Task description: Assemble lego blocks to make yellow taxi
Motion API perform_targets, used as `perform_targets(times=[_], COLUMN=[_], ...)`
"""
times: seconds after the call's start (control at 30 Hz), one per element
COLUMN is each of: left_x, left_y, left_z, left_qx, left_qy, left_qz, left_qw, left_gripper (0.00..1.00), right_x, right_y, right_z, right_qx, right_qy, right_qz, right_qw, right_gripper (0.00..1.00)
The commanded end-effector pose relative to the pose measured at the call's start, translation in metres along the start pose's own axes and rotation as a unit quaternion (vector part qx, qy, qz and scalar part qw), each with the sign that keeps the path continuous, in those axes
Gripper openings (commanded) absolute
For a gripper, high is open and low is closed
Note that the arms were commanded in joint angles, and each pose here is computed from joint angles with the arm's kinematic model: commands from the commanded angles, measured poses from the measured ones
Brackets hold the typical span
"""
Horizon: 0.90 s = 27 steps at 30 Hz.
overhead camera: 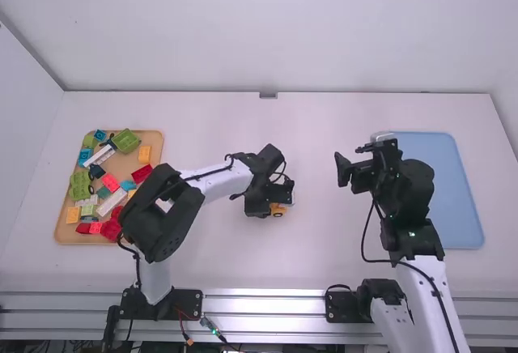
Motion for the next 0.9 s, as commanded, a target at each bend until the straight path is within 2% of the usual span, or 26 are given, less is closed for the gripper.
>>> perform_targets(times=[0.0,0.07,0.1,0.13,0.17,0.2,0.37,0.57,0.7,0.87], left_x=[0.008,0.01,0.011,0.012,0.012,0.012,0.004,-0.039,-0.075,-0.126], left_y=[0.004,0.005,0.006,0.007,0.007,0.007,0.001,-0.001,0.013,0.055], left_z=[-0.005,-0.005,-0.006,-0.007,-0.007,-0.007,-0.001,0.025,0.042,0.058], left_qx=[0.008,0.008,0.008,0.008,0.008,0.008,0.007,-0.062,-0.122,-0.244], left_qy=[0.007,0.005,0.005,0.006,0.006,0.006,-0.004,-0.063,-0.102,-0.141], left_qz=[0.003,0.001,0.002,0.002,0.003,0.002,-0.006,-0.008,-0.031,-0.076], left_qw=[1.0,1.0,1.0,1.0,1.0,1.0,1.0,0.996,0.987,0.957], left_gripper=[0.15,0.29,0.41,0.6,0.91,0.99,0.99,0.99,0.99,0.99], right_x=[0.001,0.004,0.006,0.007,0.007,0.008,0.007,0.007,0.007,0.007], right_y=[-0.012,-0.012,-0.012,-0.012,-0.013,-0.013,-0.014,-0.014,-0.014,-0.015], right_z=[-0.001,-0.002,-0.003,-0.003,-0.003,-0.003,-0.003,-0.003,-0.003,-0.003], right_qx=[-0.002,-0.001,0.004,0.01,0.01,0.012,0.011,0.01,0.009,0.009], right_qy=[-0.001,-0.002,-0.002,-0.002,-0.001,-0.002,-0.001,-0.001,-0.001,-0.001], right_qz=[-0.012,-0.012,-0.012,-0.014,-0.014,-0.015,-0.019,-0.019,-0.019,-0.021], right_qw=[1.0,1.0,1.0,1.0,1.0,1.0,1.0,1.0,1.0,1.0], right_gripper=[0.99,0.99,0.99,0.99,0.99,0.99,0.99,0.99,0.99,0.99])
Point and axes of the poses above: each hand's point on the last joint's axis, 136 mm out from that joint toward the fingers, its own x axis out along the fingers, its own z axis along the line the jaws close on, y = z × x, the point moved 10 cm from there along -x, back along the fingers, and after that the axes turned 1 degree about x, right-handed, at the moved point
